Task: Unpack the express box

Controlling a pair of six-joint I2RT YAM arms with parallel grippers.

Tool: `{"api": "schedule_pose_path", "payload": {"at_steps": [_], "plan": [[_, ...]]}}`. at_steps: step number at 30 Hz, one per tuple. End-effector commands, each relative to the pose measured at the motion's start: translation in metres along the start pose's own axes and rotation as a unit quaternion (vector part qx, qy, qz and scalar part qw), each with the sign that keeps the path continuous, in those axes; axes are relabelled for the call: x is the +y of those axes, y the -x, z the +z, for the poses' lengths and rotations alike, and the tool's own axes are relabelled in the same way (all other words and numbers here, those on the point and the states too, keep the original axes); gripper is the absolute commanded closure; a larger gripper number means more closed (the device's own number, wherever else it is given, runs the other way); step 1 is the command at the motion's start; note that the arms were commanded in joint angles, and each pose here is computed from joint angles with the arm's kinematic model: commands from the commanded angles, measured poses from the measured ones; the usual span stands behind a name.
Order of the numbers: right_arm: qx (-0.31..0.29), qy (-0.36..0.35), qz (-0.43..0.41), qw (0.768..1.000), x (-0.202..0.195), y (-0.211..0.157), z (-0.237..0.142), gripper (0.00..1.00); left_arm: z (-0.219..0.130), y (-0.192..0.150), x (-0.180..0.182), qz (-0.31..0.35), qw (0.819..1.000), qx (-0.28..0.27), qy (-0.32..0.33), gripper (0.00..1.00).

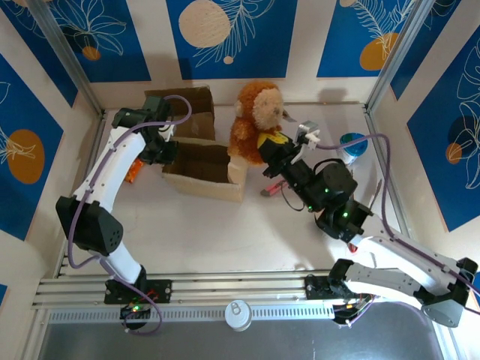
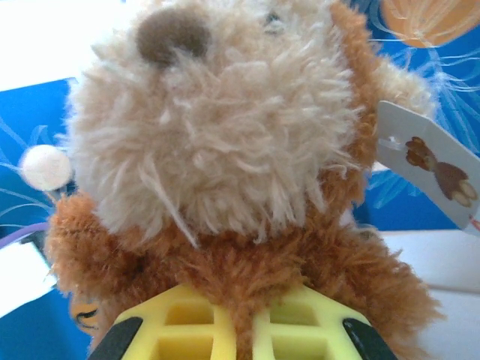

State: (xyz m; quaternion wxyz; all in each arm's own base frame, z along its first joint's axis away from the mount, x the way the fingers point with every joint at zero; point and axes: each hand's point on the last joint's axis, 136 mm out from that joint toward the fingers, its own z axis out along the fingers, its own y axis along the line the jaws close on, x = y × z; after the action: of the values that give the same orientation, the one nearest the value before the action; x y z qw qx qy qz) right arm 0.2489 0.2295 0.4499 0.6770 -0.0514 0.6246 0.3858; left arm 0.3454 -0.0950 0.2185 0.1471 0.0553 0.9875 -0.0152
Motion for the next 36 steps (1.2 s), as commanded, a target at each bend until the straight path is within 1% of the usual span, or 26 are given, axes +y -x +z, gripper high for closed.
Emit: {"api": "schedule_pose_path", "payload": {"at_steps": [1,4,8,12,14,17,18,20,24,28,32,36], "plan": [[0.048,-0.104,0.004,0.993,-0.045,0.010,-0.011,1.00,-0.004,0.010,-0.009,-0.009,1.000,-0.011,-0.020,0.98],[0.106,-0.177,-0.004,0.978,-0.089,-0.003,-0.012,1.00,-0.011,0.018,-0.010,-0.009,0.999,-0.024,-0.024,0.82],[0.179,-0.244,0.013,0.953,-0.154,-0.028,-0.003,1.00,-0.018,0.028,-0.014,-0.007,0.999,-0.035,-0.032,0.69],[0.232,-0.282,0.029,0.930,-0.213,-0.056,0.019,1.00,-0.023,0.038,-0.016,-0.004,0.998,-0.047,-0.036,0.58],[0.243,-0.294,0.026,0.924,-0.239,-0.066,0.033,1.00,-0.025,0.044,-0.018,-0.003,0.998,-0.056,-0.037,0.48],[0.262,-0.310,0.021,0.914,-0.273,-0.083,0.055,1.00,-0.031,0.051,-0.021,0.000,0.996,-0.071,-0.046,0.38],[0.267,-0.315,0.021,0.910,-0.284,-0.089,0.061,1.00,-0.034,0.054,-0.021,0.001,0.996,-0.077,-0.048,0.29],[0.280,-0.322,0.028,0.904,-0.304,-0.101,0.075,1.00,-0.041,0.058,-0.023,0.006,0.994,-0.096,-0.054,0.01],[0.313,-0.339,0.045,0.886,-0.339,-0.133,0.093,1.00,-0.060,0.062,-0.025,0.015,0.989,-0.136,-0.063,0.00],[0.347,-0.360,0.058,0.864,-0.368,-0.169,0.105,1.00,-0.084,0.062,-0.025,0.021,0.979,-0.188,-0.076,0.00],[0.375,-0.382,0.076,0.842,-0.390,-0.199,0.106,1.00,-0.108,0.053,-0.025,0.029,0.969,-0.230,-0.086,0.00],[0.398,-0.417,0.105,0.810,-0.407,-0.222,0.095,1.00,-0.123,0.040,-0.023,0.033,0.962,-0.255,-0.091,0.00]]}}
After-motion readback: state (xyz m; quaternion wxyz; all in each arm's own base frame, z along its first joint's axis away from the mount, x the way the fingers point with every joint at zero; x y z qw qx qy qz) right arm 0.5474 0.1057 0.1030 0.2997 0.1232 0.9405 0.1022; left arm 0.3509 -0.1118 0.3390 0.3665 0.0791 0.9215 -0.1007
